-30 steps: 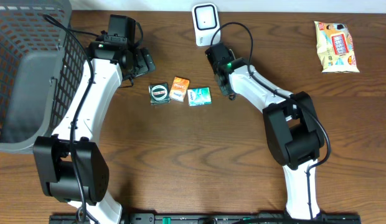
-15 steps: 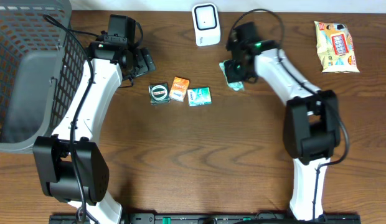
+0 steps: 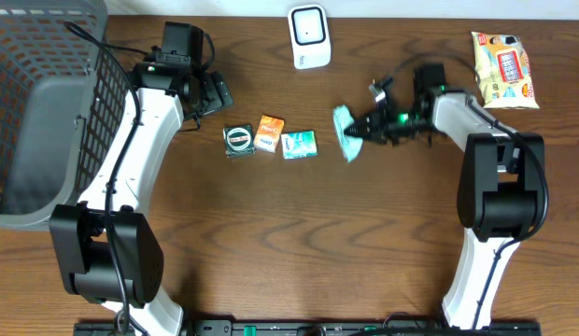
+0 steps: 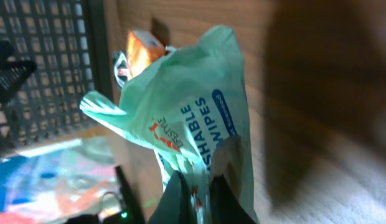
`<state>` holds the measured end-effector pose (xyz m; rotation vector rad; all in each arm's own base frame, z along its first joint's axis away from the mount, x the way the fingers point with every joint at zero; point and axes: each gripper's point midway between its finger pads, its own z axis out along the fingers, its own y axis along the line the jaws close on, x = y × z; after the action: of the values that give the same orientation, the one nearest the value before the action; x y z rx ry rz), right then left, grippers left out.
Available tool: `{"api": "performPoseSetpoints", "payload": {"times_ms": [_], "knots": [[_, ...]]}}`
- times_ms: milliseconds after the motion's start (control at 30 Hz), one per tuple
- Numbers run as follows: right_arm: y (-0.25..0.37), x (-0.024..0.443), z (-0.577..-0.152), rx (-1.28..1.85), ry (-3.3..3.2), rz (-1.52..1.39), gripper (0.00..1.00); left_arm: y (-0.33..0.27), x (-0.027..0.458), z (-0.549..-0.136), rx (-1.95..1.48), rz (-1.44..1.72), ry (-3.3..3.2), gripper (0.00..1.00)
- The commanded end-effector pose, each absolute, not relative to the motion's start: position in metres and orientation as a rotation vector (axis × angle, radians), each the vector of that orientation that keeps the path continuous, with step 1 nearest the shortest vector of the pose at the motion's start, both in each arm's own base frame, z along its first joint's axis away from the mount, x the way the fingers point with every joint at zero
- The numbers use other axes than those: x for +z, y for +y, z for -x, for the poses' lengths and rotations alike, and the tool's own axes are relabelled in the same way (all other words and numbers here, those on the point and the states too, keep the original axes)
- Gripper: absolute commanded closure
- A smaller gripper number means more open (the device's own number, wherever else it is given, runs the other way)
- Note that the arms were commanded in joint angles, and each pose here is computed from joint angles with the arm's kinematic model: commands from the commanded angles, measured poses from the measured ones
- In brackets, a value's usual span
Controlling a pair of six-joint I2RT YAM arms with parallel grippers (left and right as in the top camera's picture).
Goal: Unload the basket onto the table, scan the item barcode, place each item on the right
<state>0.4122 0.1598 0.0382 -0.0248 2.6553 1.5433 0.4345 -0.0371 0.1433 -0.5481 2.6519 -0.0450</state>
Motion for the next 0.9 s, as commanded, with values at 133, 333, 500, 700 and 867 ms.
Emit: {"api": "performPoseSetpoints", "payload": {"times_ms": [133,333,500,700,867], "knots": [[0.098,0.016,-0.426,1.300,2.728,-0.259,0.64,-0.036,0.144,-0.436,-0.034,0.552,2.649,0.02],[0.057,0.056,-0.456,1.253,2.643,-0.323,0.31,-0.036,0.144,-0.436,-0.034,0.552,2.649,0.02],[0.062,0.069,-0.462,1.139,2.677,-0.199,0.25,-0.036,0.144,-0.436,-0.034,0.553,2.649,0.02],[0.088,0.039,-0.449,0.868,2.836,-0.092,0.25,-0.036,0.144,-0.436,-0.034,0.553,2.649,0.02],[0.118,0.027,-0.436,0.795,2.894,0.017,0.36,-0.036,0.144,-0.436,-0.034,0.552,2.649,0.02]]}}
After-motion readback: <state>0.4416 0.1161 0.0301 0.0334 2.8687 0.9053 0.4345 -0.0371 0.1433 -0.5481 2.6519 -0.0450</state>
